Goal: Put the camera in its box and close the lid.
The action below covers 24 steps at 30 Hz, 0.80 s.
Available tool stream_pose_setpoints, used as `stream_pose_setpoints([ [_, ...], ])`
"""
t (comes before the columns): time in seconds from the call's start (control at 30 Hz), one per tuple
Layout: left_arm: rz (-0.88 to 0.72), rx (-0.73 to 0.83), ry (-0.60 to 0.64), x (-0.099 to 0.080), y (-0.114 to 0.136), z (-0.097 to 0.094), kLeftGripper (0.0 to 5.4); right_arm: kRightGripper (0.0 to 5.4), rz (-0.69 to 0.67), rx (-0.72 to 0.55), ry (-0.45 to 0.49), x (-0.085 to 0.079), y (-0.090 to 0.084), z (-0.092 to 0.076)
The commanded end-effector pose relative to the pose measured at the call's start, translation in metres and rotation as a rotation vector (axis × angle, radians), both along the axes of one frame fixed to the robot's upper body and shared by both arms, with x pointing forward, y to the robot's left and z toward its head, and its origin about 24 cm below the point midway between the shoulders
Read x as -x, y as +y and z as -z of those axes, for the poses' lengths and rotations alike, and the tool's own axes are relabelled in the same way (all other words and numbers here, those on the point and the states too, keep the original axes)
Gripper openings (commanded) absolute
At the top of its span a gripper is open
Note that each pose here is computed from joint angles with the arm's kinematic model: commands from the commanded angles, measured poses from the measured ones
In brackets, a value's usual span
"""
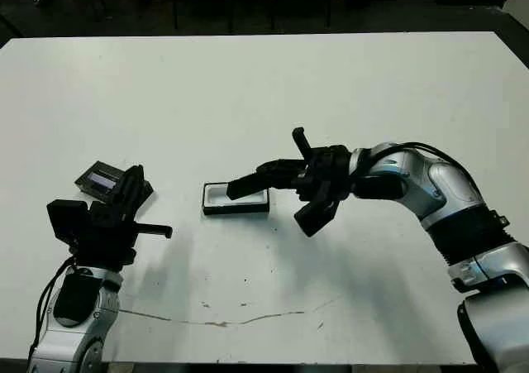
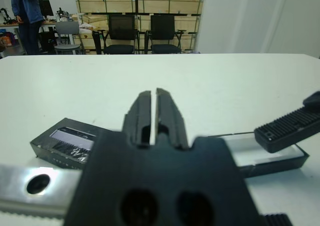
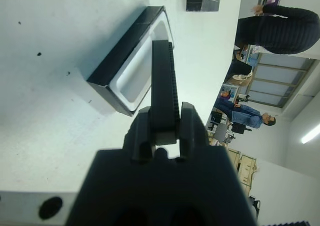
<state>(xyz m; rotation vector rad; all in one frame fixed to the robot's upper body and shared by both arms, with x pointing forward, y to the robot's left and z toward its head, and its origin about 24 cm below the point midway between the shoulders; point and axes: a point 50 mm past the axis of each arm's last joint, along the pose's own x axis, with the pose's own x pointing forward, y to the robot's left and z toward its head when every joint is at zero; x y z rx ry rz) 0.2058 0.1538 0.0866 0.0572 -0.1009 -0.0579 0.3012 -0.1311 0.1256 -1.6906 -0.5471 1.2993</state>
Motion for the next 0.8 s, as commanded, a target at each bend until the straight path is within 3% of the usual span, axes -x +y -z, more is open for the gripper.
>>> stream_pose_setpoints([
  [0.03, -0.01, 0.011, 0.037, 0.0012, 0.0017, 0.0062, 0.0, 0.1, -0.003, 0.028, -0.005, -0.001, 0.0013, 0.0027],
  [0.8, -0.009, 0.013, 0.039, 0.0012, -0.0046, 0.0053, 0.0, 0.1, 0.024, 0.059, -0.003, -0.0103, 0.0047, 0.0046],
])
